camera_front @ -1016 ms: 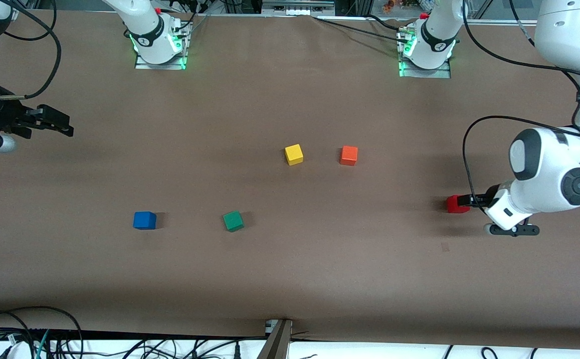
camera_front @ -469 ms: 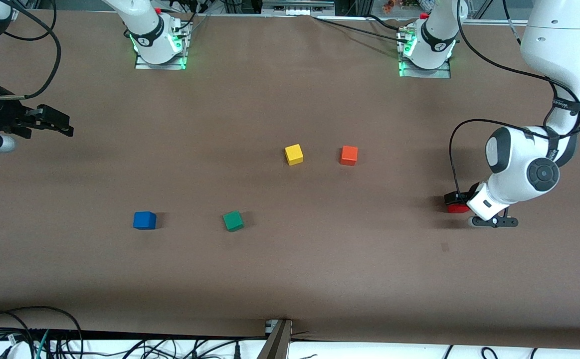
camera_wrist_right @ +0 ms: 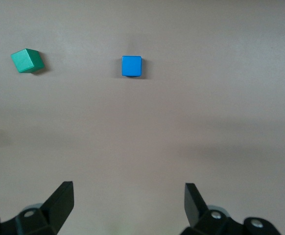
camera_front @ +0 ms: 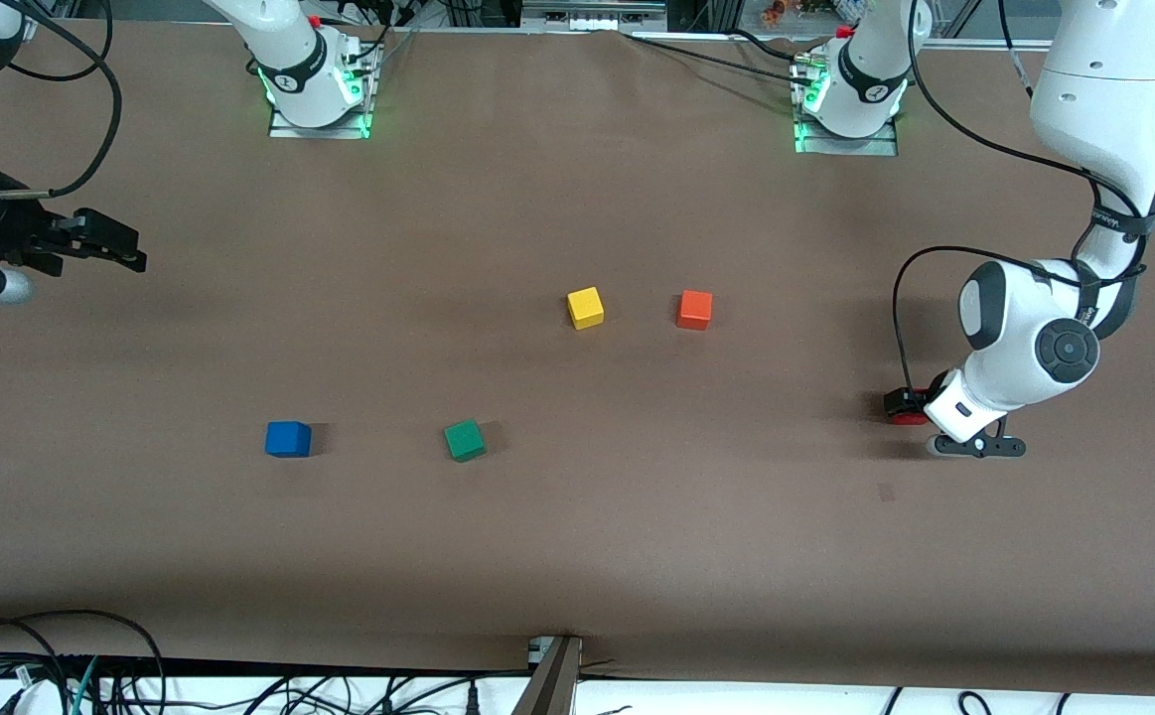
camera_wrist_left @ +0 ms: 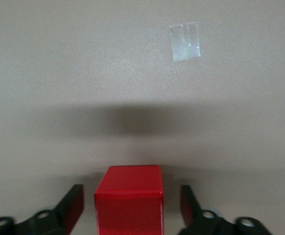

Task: Pass red block to right arm, stack on blue
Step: 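Close the left gripper on the red cube, then lift the red cube with the left gripper while the right gripper approaches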

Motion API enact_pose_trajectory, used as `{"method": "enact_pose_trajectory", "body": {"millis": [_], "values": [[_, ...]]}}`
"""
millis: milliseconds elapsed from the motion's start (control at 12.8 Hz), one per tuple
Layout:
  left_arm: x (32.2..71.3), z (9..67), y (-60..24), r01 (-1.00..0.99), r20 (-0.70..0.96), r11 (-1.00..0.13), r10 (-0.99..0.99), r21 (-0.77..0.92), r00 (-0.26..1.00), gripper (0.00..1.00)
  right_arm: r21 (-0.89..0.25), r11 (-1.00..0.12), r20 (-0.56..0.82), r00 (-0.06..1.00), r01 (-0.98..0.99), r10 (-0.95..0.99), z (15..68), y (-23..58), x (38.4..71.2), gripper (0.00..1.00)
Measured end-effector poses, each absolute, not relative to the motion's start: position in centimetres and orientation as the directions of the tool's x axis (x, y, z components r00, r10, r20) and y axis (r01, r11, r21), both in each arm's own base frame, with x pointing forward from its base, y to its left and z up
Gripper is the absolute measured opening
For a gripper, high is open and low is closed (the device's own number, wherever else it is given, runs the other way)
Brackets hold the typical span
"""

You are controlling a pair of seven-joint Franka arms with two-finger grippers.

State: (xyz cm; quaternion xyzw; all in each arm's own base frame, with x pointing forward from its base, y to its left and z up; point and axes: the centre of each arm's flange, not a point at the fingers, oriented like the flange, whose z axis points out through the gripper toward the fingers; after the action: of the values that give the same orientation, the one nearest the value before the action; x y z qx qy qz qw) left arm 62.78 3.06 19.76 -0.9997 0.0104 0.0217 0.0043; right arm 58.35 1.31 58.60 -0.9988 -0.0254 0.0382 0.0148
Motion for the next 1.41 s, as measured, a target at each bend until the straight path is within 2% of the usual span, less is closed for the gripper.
{"method": "enact_pose_trajectory", "body": {"millis": [156,234,547,1016,1406], "values": [[62.7,19.7,3.2,-0.018,-0.060,-1.000,-0.018,-0.008,0.998,0.57,-0.031,-0.998,-0.076,0.996,0.050,0.052,58.6,1.3,58.4,1.00],[62.7,19.9,3.5,-0.015,-0.064,-1.000,-0.014,-0.008,0.998,0.56,-0.031,-0.998,-0.076,0.996,0.050,0.052,58.6,1.3,58.4,1.00],[63.8,22.6,3.2,-0.018,-0.057,-1.000,-0.017,-0.006,0.998,0.56,-0.031,-0.998,-0.076,0.996,0.050,0.052,58.6,1.3,58.4,1.00],[66.8,33.1,-4.1,-0.116,-0.027,-0.992,-0.118,0.049,0.993,0.56,-0.032,-0.998,-0.076,0.996,0.049,0.052,58.6,1.3,58.4,1.00],[66.9,35.1,-8.9,-0.138,0.002,-0.979,-0.139,0.152,0.990,0.56,-0.035,-0.998,-0.076,0.996,0.054,0.057,58.6,1.6,58.3,1.00]]}}
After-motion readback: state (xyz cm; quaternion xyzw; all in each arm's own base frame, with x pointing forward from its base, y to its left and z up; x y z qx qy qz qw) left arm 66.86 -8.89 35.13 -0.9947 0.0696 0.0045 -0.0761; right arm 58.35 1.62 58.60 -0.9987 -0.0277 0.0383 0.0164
